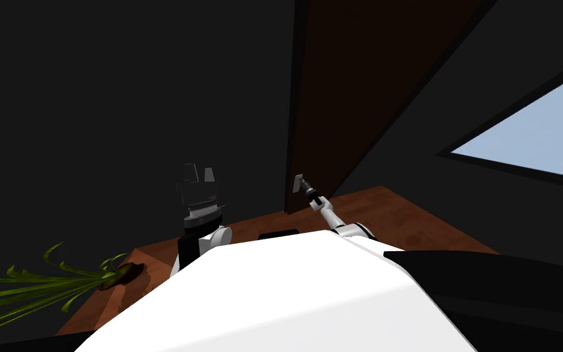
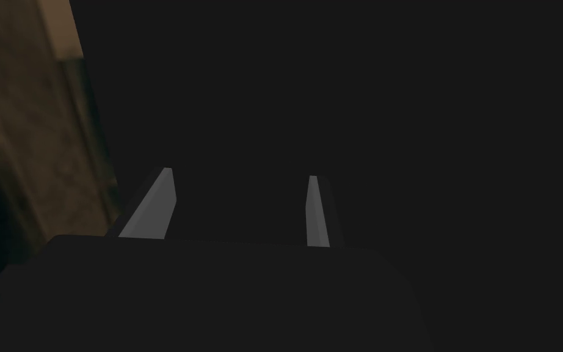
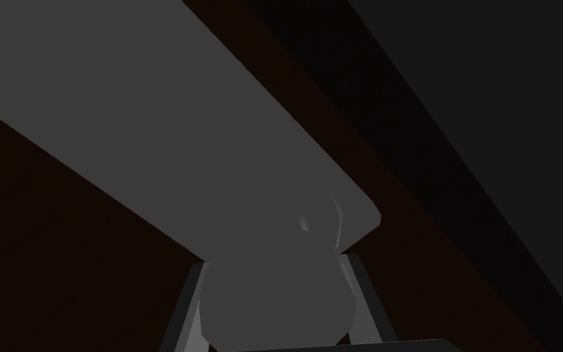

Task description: Pull the door open

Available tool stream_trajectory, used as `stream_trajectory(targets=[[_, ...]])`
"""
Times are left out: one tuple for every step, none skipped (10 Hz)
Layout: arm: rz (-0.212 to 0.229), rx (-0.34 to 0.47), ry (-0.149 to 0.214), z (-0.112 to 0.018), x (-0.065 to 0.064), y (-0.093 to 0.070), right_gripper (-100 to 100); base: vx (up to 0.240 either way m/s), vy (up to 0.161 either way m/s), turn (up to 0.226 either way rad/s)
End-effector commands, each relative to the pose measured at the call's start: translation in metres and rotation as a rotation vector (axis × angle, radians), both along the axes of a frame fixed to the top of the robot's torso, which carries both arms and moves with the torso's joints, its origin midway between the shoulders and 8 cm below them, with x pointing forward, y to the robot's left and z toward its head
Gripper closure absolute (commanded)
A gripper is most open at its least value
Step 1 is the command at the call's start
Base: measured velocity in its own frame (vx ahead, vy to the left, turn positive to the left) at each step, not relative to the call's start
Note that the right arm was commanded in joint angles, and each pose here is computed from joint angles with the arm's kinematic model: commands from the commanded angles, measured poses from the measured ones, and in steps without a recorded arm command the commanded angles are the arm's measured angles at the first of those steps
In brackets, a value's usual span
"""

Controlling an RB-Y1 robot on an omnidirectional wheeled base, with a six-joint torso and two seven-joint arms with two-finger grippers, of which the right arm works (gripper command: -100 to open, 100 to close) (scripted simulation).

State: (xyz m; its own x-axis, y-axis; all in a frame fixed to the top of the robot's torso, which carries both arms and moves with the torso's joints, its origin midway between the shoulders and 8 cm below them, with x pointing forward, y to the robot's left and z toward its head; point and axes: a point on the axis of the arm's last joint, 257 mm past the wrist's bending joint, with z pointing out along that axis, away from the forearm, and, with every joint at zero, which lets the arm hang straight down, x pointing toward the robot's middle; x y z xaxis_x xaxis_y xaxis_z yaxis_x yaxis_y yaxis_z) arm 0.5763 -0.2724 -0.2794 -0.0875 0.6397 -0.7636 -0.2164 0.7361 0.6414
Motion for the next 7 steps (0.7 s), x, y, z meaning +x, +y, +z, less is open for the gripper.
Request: stream_trajectory(targets=[[-0.007, 0.085, 0.006, 0.003, 0.001, -0.001, 100, -0.054, -0.053, 0.139], [-0.007, 0.091, 0.008, 0.003, 0.001, -0.001, 100, -0.053, -0.055, 0.076], [-0.015, 0.148, 0.014, 0.004, 0.002, -0.005, 100, -0.07, -0.053, 0.107], [-0.025, 0.2, 0.019, 0.006, 0.003, -0.008, 100, -0.079, -0.075, 0.155], [-0.025, 0.206, 0.021, 0.006, 0.003, -0.008, 100, -0.055, -0.047, 0.07], [-0.034, 0.265, 0.027, 0.007, 0.004, -0.012, 100, -0.054, -0.033, 0.117], [-0.043, 0.317, 0.031, 0.008, 0.005, -0.016, 100, -0.064, -0.052, 0.129]])
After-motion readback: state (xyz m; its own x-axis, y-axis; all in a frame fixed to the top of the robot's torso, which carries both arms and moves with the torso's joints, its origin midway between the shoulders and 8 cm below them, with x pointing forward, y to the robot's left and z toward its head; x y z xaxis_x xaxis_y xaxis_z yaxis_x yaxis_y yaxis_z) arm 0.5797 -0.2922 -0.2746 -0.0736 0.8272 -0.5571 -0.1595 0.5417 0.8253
